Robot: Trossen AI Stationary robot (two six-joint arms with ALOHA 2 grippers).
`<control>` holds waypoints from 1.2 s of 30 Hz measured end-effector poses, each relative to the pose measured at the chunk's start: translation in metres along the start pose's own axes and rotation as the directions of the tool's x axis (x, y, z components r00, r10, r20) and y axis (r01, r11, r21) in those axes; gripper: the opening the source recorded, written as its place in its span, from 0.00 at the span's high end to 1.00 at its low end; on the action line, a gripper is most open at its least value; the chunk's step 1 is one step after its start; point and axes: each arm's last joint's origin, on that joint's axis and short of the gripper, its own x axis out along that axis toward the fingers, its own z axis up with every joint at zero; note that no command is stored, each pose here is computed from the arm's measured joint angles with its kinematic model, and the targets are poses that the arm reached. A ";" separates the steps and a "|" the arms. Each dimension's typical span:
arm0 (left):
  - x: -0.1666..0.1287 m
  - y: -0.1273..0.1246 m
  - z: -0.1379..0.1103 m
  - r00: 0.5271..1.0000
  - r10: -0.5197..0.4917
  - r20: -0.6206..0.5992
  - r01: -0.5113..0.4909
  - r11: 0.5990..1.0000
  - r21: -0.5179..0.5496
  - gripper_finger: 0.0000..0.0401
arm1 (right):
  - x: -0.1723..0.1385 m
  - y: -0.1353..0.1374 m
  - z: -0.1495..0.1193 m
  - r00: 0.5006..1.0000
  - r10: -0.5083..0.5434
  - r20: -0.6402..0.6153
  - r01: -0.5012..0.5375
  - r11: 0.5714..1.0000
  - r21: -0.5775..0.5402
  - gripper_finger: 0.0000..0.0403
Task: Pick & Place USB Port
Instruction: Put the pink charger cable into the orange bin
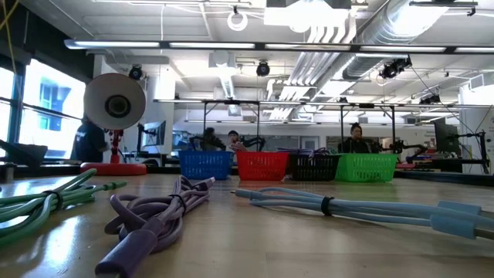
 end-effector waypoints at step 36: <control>0.066 -0.016 0.047 0.932 -0.363 -0.013 0.362 0.925 0.114 1.00 | -0.004 0.021 -0.003 0.975 -0.144 -0.169 0.124 0.984 -0.127 0.70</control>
